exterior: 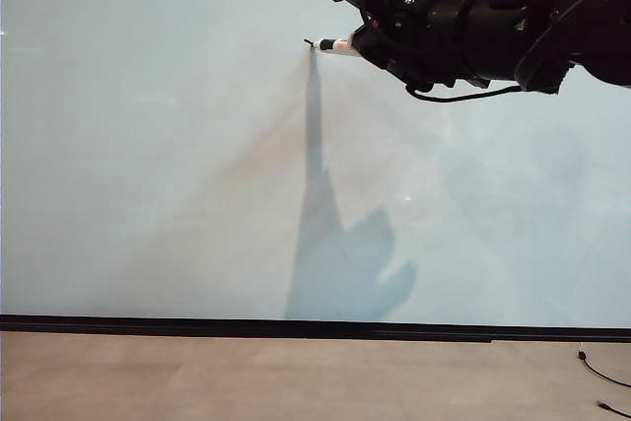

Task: Pick up the pen on the shelf to the right of the whiteboard and draw a cross mark.

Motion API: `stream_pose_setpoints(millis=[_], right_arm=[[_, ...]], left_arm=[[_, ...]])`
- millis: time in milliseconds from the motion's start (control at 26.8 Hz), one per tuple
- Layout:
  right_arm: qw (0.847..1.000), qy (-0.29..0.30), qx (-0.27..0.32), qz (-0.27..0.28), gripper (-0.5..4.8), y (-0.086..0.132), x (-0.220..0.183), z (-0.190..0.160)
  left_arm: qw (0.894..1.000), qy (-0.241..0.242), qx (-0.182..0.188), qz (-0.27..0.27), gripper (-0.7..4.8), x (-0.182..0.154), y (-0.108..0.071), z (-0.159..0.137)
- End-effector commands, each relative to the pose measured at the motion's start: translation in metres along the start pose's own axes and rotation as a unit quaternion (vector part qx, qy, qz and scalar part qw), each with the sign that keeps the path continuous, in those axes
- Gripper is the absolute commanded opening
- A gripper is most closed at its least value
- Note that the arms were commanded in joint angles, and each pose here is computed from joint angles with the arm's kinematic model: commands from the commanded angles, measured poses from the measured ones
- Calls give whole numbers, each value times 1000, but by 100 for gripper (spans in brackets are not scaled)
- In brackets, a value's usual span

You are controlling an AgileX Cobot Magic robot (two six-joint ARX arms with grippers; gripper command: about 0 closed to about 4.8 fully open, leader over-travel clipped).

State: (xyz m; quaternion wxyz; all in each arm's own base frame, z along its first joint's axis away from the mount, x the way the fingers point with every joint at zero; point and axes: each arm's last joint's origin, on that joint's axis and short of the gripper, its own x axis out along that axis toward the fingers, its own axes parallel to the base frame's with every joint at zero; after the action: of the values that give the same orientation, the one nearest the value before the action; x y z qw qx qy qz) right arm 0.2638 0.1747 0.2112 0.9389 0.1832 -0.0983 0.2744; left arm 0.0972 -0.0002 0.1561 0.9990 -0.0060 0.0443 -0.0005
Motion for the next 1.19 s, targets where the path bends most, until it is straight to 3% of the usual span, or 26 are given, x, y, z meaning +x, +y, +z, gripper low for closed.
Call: stream_pose_setpoints(millis=[37, 1194], right_arm=[[999, -8, 1, -35, -9, -4, -1, 1], [991, 21, 19, -128, -9, -20, -43, -20]], left_arm=[[1000, -6, 2, -2, -4, 0, 0, 2], [1000, -6, 2, -2, -4, 0, 0, 2]])
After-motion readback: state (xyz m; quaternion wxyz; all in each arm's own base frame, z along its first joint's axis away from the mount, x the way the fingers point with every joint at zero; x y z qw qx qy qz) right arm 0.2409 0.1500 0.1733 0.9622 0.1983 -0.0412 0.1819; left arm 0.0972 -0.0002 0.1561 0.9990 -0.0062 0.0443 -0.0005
